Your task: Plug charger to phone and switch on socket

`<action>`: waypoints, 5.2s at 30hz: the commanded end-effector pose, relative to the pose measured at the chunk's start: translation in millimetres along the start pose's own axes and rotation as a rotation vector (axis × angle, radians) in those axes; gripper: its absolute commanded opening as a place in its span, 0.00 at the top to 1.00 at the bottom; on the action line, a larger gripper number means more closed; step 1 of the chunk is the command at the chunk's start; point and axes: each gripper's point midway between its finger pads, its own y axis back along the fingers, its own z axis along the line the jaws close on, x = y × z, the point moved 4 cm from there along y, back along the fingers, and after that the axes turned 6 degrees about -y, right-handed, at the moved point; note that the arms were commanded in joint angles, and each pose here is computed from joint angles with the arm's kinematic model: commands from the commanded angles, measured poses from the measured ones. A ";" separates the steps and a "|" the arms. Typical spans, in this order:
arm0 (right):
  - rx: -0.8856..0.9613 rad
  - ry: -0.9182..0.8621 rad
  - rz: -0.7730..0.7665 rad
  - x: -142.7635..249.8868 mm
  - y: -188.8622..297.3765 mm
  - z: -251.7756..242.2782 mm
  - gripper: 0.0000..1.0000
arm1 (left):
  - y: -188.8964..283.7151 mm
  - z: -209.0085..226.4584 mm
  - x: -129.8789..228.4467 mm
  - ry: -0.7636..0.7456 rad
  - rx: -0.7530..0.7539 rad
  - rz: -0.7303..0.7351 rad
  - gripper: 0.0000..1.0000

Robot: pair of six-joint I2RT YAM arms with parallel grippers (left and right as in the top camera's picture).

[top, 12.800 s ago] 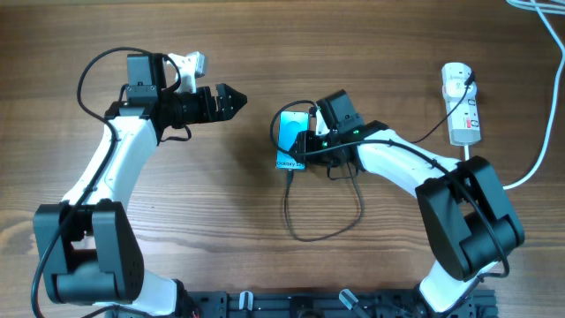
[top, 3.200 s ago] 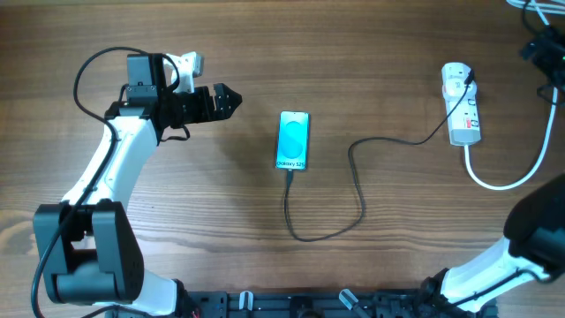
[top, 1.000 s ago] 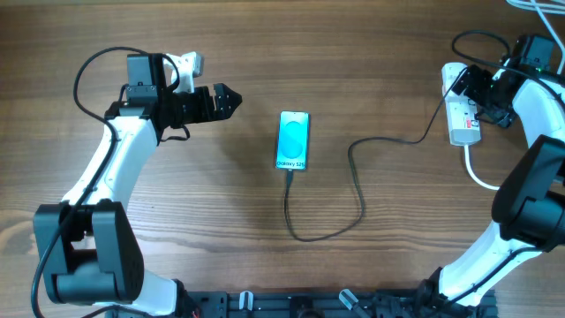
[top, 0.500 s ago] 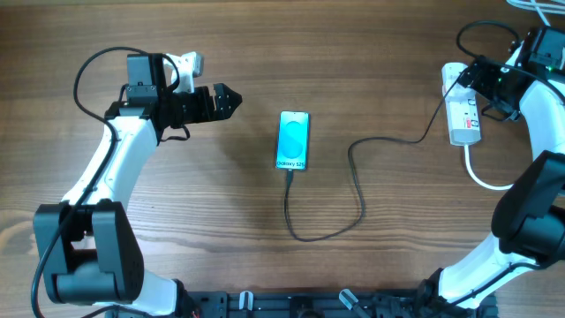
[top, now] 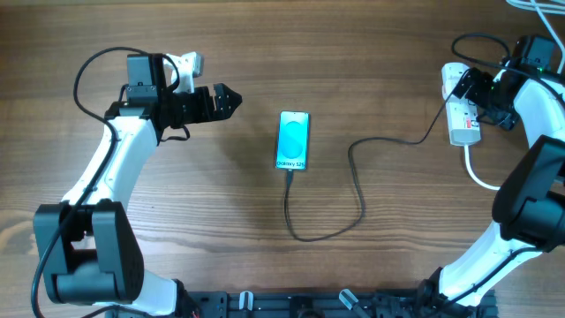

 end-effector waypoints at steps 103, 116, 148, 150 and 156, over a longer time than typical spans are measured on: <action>-0.097 0.279 -0.276 119.3 145.6 30.9 0.00 | 2.6 -3.2 -0.7 -0.015 -0.003 -0.007 0.00; -0.300 0.416 -0.238 184.3 77.4 37.5 0.00 | 2.6 -3.2 -0.7 -0.015 -0.003 -0.007 0.00; -0.407 0.377 -0.511 240.8 57.1 -8.6 0.00 | 2.6 -3.2 -0.7 -0.015 -0.003 -0.007 0.00; -0.413 0.377 -0.523 243.7 57.8 -11.0 0.00 | 2.6 -3.2 -0.7 -0.015 -0.003 -0.007 0.00; -0.427 0.377 -0.555 240.6 64.8 -9.2 0.00 | 2.6 -3.2 -0.7 -0.015 -0.003 -0.007 0.00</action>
